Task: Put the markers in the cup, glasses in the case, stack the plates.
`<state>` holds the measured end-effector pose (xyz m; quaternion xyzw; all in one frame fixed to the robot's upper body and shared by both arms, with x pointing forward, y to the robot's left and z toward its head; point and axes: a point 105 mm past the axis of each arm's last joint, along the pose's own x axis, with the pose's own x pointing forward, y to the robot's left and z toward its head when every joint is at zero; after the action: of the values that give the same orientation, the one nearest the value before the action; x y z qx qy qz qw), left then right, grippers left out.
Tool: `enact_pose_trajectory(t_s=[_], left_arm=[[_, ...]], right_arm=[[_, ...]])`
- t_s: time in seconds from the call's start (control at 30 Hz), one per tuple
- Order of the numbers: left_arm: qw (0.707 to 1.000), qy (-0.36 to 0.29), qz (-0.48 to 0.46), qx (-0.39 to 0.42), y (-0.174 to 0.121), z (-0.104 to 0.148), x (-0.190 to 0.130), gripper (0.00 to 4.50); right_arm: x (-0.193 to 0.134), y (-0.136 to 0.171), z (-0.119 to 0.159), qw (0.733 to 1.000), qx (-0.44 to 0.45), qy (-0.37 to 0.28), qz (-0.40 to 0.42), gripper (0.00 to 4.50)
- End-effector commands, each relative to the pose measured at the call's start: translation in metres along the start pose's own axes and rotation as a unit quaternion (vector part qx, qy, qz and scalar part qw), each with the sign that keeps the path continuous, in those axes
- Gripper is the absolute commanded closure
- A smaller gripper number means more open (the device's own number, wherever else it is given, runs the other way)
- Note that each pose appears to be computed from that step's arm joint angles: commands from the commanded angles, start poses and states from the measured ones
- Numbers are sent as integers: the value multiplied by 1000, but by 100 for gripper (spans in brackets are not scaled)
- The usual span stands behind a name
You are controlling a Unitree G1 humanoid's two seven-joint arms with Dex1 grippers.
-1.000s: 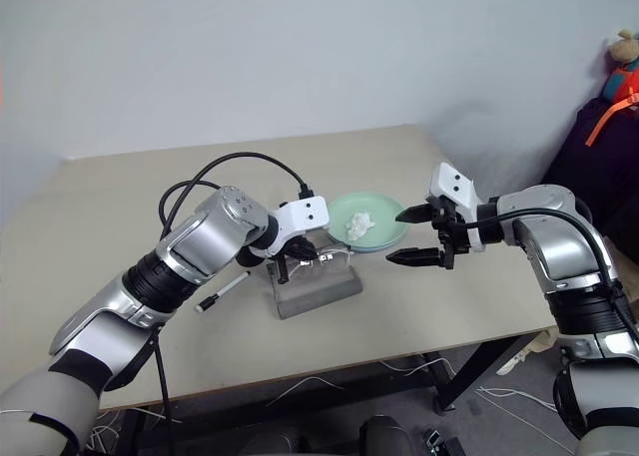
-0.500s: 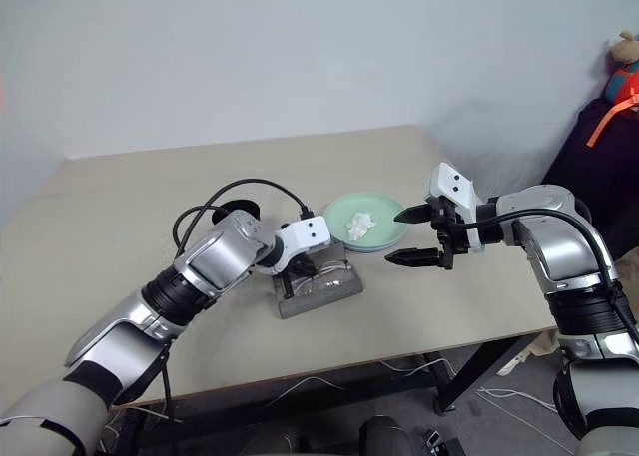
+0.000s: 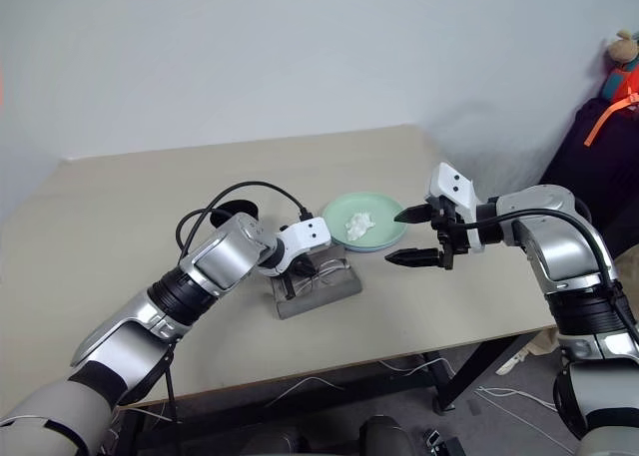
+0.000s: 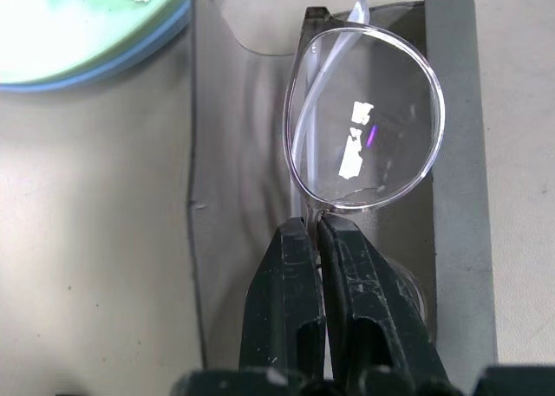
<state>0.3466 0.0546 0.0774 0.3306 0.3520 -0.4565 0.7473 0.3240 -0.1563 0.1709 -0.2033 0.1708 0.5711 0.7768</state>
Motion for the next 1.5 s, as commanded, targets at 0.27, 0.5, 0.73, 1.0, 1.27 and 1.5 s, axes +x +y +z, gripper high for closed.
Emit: enact_pose_trajectory(t_s=[0.27, 0.5, 0.73, 1.0, 1.27, 1.5], left_arm=[[1000, 4, 14, -6, 7, 1, -3, 447], [1000, 0, -6, 6, -3, 6, -2, 447], [999, 2, -25, 22, -13, 7, -2, 447], [1000, -12, -16, 24, -7, 15, -9, 175], [996, -85, -5, 2, 3, 49, -39, 4], [993, -113, 35, -10, 22, 60, -50, 20]], right_arm=[[-5, -1, 13, 1000, -26, -12, -4, 0], [-5, -2, 13, 1000, -27, -11, -5, 0], [-4, -1, 13, 1000, -29, -11, -4, 0], [-3, -2, 13, 999, -30, -10, -4, 0], [-3, -2, 13, 999, -32, -11, -3, 0], [-1, -2, 14, 999, -35, -12, -1, 0]])
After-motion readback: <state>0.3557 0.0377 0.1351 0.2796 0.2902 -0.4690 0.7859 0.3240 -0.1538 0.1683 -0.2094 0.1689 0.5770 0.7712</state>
